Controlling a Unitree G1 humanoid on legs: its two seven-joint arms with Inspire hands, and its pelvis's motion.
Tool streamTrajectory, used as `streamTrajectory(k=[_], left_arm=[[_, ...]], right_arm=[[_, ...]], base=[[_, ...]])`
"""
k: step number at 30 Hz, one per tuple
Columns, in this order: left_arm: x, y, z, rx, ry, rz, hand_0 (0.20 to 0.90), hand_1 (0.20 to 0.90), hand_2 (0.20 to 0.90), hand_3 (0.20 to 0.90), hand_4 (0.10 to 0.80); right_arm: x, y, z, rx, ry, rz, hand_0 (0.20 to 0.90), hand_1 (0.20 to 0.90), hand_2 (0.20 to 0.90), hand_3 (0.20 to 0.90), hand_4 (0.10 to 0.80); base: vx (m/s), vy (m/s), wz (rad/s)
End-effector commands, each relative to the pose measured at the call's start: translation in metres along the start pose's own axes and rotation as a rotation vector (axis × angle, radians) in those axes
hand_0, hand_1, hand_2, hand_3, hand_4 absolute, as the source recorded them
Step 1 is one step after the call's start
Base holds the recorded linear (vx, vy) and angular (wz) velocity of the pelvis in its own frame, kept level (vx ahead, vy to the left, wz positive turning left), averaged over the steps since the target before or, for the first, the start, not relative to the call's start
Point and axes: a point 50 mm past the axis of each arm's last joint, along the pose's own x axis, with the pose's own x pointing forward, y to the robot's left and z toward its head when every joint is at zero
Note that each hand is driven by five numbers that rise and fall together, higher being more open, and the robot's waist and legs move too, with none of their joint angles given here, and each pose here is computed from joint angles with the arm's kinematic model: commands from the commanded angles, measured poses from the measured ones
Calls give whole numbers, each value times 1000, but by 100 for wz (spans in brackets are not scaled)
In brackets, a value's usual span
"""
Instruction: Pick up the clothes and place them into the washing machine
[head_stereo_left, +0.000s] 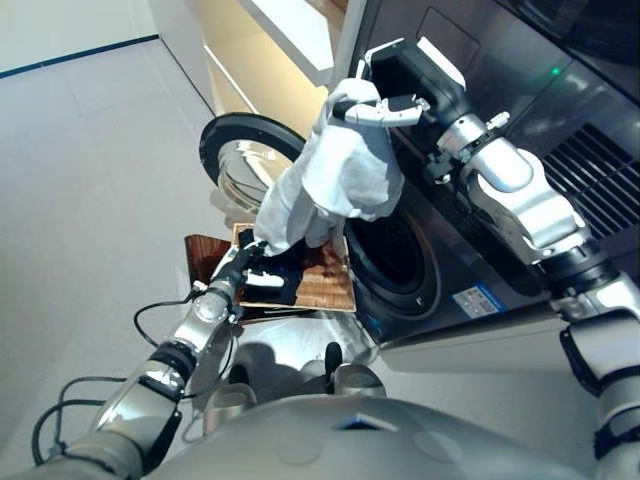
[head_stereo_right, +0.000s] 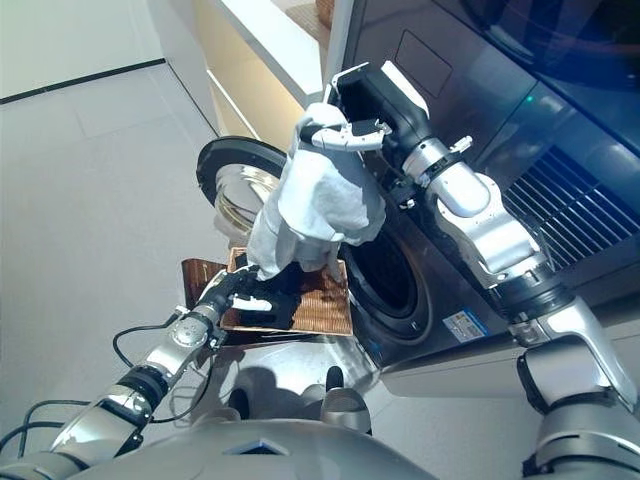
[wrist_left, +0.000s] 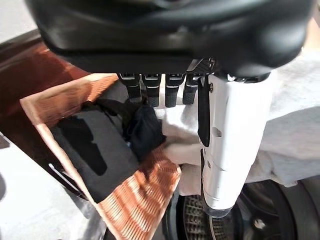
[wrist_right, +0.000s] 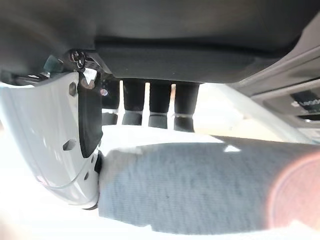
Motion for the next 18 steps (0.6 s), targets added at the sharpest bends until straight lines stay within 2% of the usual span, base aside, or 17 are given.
streamTrajectory(k=[1,7,18], left_arm=[[15,21,71,102,-276,45,900,900,900,900,800],[9,38,89,117,-361,126,900,900,900,900,800],[7,52,99,182,-399,251,900,900,900,900,800]], right_arm=[[16,-23,79,-95,-329,-20,200,200,200,200,300],[16,-21,79,-107,-324,-13,200,200,200,200,300],[8,-19,74,-104,-330,-29,200,200,200,200,300]], base=[[0,0,0],[0,0,0],[0,0,0]])
